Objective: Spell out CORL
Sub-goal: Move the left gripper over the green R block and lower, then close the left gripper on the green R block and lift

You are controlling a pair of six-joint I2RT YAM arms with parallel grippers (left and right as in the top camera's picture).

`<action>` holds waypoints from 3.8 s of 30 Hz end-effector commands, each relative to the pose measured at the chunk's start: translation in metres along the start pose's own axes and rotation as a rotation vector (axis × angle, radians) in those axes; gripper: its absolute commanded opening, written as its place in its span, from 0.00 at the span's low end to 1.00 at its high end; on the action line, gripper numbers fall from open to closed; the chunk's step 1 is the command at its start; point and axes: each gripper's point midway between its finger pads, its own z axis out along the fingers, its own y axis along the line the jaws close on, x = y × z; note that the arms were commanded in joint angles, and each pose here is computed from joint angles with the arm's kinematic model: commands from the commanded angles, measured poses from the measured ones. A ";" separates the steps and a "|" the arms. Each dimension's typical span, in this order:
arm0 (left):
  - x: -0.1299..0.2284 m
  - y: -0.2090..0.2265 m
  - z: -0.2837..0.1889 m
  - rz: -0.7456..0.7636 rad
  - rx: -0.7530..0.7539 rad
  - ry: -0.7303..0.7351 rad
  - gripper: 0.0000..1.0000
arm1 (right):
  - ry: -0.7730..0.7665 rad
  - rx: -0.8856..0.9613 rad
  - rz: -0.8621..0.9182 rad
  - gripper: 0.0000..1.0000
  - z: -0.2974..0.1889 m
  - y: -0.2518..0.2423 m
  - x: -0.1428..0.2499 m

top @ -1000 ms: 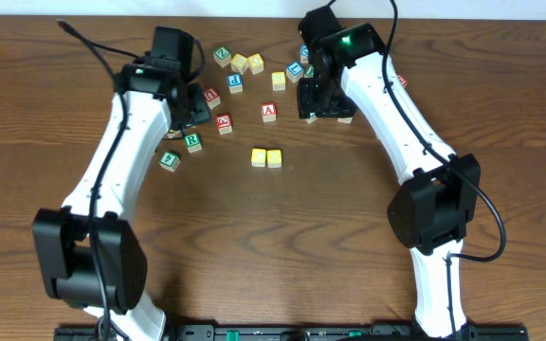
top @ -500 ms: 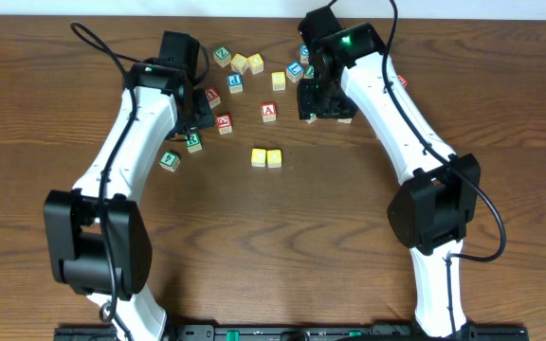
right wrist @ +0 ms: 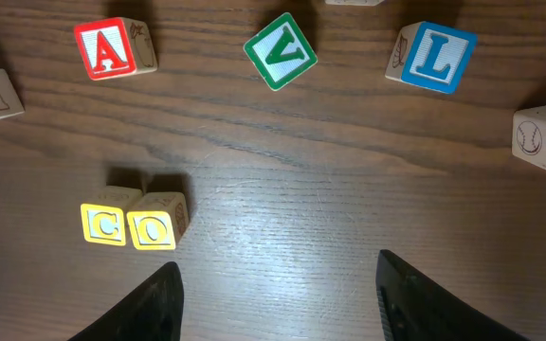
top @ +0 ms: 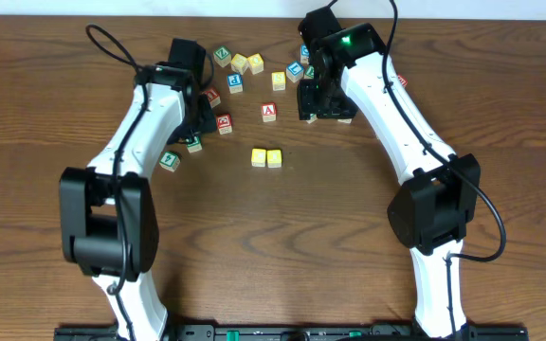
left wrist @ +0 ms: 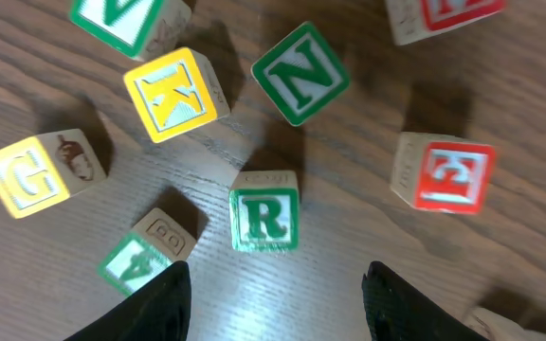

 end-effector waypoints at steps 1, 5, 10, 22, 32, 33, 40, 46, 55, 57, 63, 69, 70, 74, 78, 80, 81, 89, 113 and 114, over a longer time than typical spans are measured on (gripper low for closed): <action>-0.001 0.002 0.015 0.000 -0.027 0.016 0.58 | -0.051 -0.011 -0.009 0.60 -0.020 -0.001 -0.007; 0.000 0.001 0.027 0.016 -0.034 0.028 0.57 | -0.049 -0.010 -0.009 0.60 -0.019 -0.001 -0.007; -0.001 0.000 0.039 0.031 -0.037 0.032 0.57 | -0.049 -0.009 -0.011 0.61 -0.019 -0.001 -0.006; -0.003 0.010 0.047 0.027 -0.085 0.020 0.52 | -0.049 -0.009 -0.017 0.61 -0.019 -0.001 -0.006; 0.002 0.010 0.056 0.027 -0.079 0.017 0.51 | -0.049 -0.008 -0.017 0.61 -0.019 -0.001 -0.006; 0.003 0.010 0.057 0.028 -0.077 0.021 0.51 | -0.049 -0.006 -0.016 0.61 -0.019 -0.001 -0.006; 0.005 0.010 0.059 0.028 -0.078 0.023 0.44 | -0.050 -0.006 -0.017 0.62 -0.019 -0.002 -0.007; 0.005 0.010 0.059 0.024 -0.078 0.023 0.41 | -0.049 -0.006 -0.017 0.62 -0.019 -0.002 -0.006; 0.008 0.011 0.061 0.019 -0.081 0.028 0.41 | -0.048 -0.005 -0.017 0.63 -0.019 -0.002 -0.006; 0.008 0.011 0.061 0.018 -0.081 0.027 0.41 | -0.048 -0.005 -0.017 0.63 -0.019 -0.002 -0.006; 0.007 0.011 0.061 0.018 -0.080 0.026 0.41 | -0.048 -0.005 -0.028 0.63 -0.019 -0.002 -0.006; 0.010 0.012 0.063 0.017 -0.083 0.030 0.40 | -0.049 -0.005 -0.028 0.64 -0.019 -0.002 -0.006; 0.011 0.013 0.064 0.013 -0.084 0.033 0.40 | -0.049 -0.005 -0.028 0.64 -0.019 -0.002 -0.006; 0.014 0.014 0.066 0.007 -0.086 0.037 0.34 | -0.050 -0.002 -0.035 0.64 -0.019 -0.002 -0.007; 0.012 0.013 0.066 0.006 -0.082 0.029 0.34 | -0.052 0.002 -0.035 0.63 -0.019 -0.003 -0.007; 0.011 0.012 0.066 0.007 -0.081 0.025 0.32 | -0.053 0.006 -0.033 0.61 -0.020 -0.004 -0.007; 0.010 0.012 0.066 0.007 -0.079 0.022 0.30 | -0.054 0.008 -0.032 0.61 -0.020 -0.005 -0.008; 0.001 0.009 0.052 0.018 -0.061 -0.011 0.24 | -0.060 0.016 0.003 0.59 -0.022 -0.024 -0.015; 0.047 -0.095 -0.059 0.271 0.188 -0.124 0.24 | -0.207 0.028 0.249 0.64 -0.092 -0.141 -0.039; 0.053 -0.103 -0.060 0.287 0.197 -0.124 0.24 | -0.207 0.028 0.249 0.65 -0.092 -0.141 -0.039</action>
